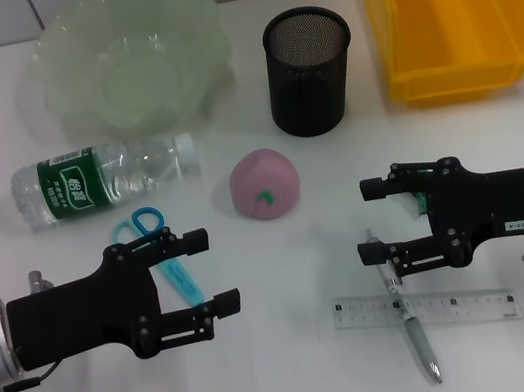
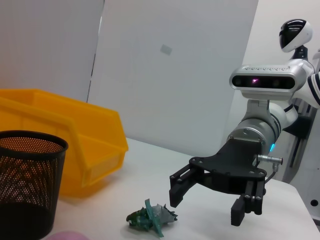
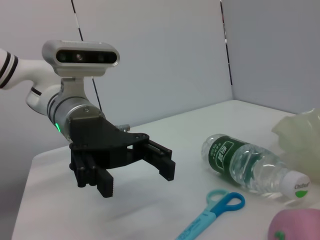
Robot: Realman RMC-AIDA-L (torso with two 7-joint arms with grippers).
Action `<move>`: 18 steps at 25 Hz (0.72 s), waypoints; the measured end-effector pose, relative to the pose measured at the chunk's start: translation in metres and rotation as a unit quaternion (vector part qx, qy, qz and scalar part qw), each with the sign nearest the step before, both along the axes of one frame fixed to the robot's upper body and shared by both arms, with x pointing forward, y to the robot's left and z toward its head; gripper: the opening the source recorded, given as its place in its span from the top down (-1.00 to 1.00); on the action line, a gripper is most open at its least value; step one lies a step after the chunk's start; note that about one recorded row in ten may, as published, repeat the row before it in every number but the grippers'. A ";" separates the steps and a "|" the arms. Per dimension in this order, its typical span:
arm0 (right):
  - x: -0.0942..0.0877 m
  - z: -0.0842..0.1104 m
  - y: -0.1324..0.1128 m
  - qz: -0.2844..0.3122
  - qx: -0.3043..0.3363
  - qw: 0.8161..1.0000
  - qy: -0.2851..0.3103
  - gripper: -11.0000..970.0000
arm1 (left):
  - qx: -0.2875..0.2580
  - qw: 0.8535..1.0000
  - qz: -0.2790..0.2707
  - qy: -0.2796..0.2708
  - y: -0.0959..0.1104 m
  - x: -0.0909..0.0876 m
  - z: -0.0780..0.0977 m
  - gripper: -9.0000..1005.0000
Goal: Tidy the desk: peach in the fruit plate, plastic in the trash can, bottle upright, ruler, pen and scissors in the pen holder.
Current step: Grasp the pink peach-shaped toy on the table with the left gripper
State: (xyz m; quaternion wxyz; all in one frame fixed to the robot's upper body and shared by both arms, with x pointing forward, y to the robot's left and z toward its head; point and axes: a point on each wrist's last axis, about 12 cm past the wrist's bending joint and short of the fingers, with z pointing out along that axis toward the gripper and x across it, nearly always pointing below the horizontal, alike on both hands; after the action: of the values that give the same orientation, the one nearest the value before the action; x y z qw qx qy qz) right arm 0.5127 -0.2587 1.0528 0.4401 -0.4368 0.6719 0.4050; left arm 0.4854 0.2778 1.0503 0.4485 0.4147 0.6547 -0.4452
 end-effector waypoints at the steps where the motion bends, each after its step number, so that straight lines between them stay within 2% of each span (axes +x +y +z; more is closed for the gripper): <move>1: 0.000 0.000 0.000 -0.001 -0.001 1.000 0.000 -0.69 | 0.000 1.000 0.000 0.000 0.000 0.000 0.000 -0.65; 18: 0.000 -0.001 0.001 -0.001 -0.001 1.000 0.000 -0.69 | 0.000 1.000 0.000 -0.001 0.000 0.000 0.000 -0.65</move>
State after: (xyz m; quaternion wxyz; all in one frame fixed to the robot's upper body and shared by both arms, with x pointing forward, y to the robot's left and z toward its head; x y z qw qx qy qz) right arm 0.5127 -0.2582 1.0522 0.4398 -0.4365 0.6728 0.4042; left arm 0.4856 0.2777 1.0505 0.4489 0.4154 0.6542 -0.4449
